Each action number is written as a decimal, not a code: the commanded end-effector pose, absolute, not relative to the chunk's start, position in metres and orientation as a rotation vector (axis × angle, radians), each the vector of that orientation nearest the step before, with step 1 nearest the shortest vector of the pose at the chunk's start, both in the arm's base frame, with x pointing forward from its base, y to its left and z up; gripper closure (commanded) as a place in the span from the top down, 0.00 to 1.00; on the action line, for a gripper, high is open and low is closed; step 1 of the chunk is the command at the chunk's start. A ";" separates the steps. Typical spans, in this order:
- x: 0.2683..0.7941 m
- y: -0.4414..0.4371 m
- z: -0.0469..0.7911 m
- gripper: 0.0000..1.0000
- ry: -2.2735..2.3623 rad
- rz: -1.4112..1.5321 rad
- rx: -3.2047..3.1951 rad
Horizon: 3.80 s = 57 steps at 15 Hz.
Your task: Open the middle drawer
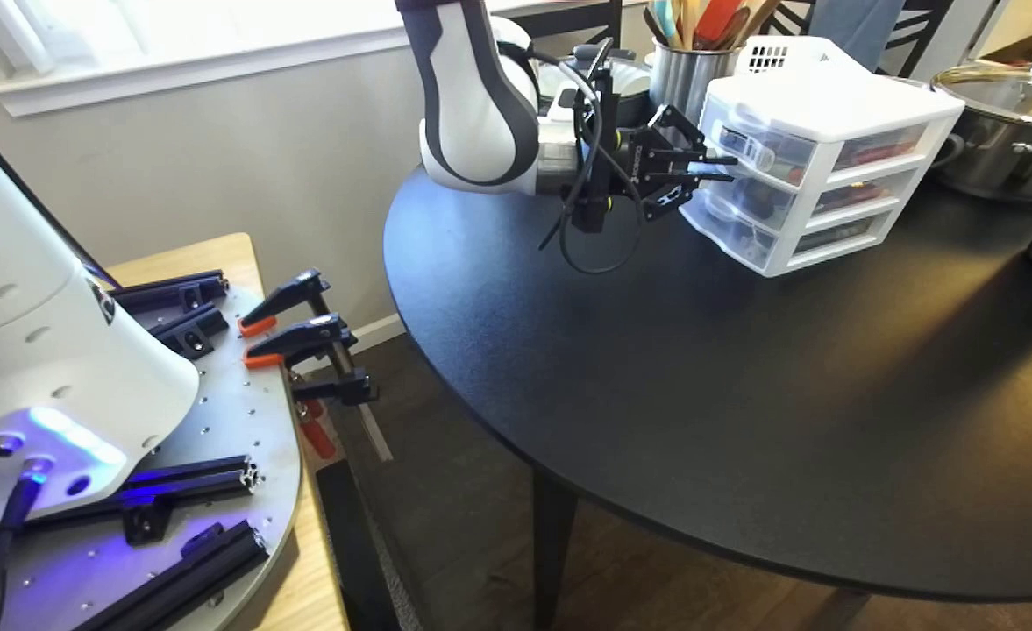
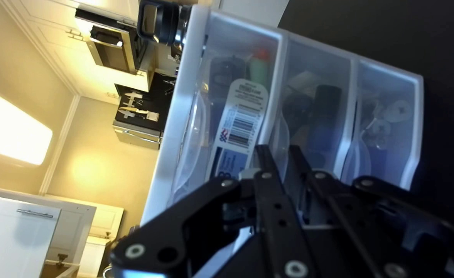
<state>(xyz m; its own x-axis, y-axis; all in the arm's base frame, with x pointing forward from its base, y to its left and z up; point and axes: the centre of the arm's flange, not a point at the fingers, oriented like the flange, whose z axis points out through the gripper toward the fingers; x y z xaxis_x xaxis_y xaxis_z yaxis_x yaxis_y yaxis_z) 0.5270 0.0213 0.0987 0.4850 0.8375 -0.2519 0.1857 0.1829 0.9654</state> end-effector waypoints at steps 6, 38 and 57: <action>0.472 0.048 0.108 0.06 1.048 0.747 1.296; 0.496 -0.017 0.120 0.06 1.059 0.487 1.425; 0.480 0.033 0.114 0.23 1.192 0.795 1.305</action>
